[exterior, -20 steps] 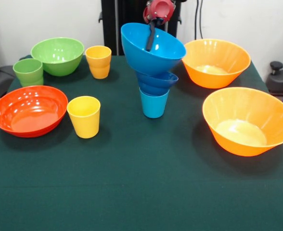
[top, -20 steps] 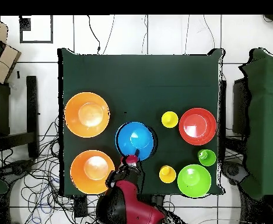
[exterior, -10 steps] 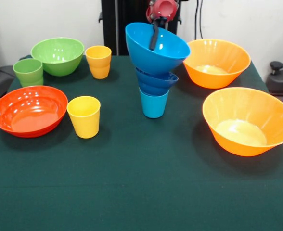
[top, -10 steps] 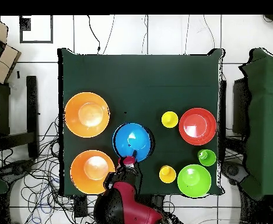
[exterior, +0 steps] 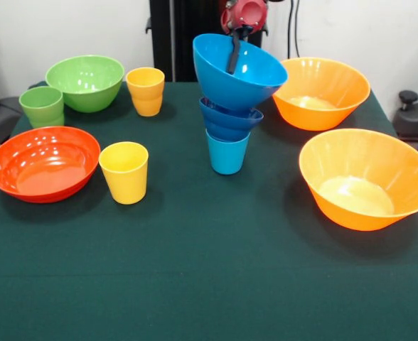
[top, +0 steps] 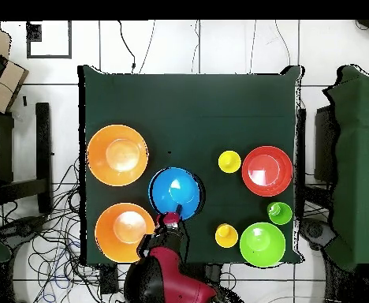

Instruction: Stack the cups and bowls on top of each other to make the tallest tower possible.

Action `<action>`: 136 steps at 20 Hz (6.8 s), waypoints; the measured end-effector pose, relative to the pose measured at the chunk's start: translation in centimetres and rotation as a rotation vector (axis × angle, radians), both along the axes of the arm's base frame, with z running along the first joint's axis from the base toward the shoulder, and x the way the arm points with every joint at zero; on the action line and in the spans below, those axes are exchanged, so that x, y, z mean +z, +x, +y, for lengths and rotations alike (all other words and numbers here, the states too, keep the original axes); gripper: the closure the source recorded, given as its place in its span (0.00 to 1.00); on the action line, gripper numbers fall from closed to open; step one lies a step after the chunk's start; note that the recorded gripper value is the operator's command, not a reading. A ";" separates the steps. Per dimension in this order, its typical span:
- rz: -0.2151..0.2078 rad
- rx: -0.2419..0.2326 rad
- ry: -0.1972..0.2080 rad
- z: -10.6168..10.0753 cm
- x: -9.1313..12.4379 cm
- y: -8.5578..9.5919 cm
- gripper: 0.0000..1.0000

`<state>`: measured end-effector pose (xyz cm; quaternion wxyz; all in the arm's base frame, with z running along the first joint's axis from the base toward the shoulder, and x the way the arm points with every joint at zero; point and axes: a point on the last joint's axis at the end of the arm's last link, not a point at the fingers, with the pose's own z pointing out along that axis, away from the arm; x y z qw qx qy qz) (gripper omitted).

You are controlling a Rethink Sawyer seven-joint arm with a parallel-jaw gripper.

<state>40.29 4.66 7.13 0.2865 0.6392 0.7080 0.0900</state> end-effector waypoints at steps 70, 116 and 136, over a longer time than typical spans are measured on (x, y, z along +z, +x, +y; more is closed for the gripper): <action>-0.013 -0.014 -0.031 -0.9 -2.8 -2.1 1.00; -0.016 -0.019 -0.032 -1.0 -2.7 -2.0 0.00; -0.017 -0.026 -0.033 -1.3 -2.7 -1.9 0.00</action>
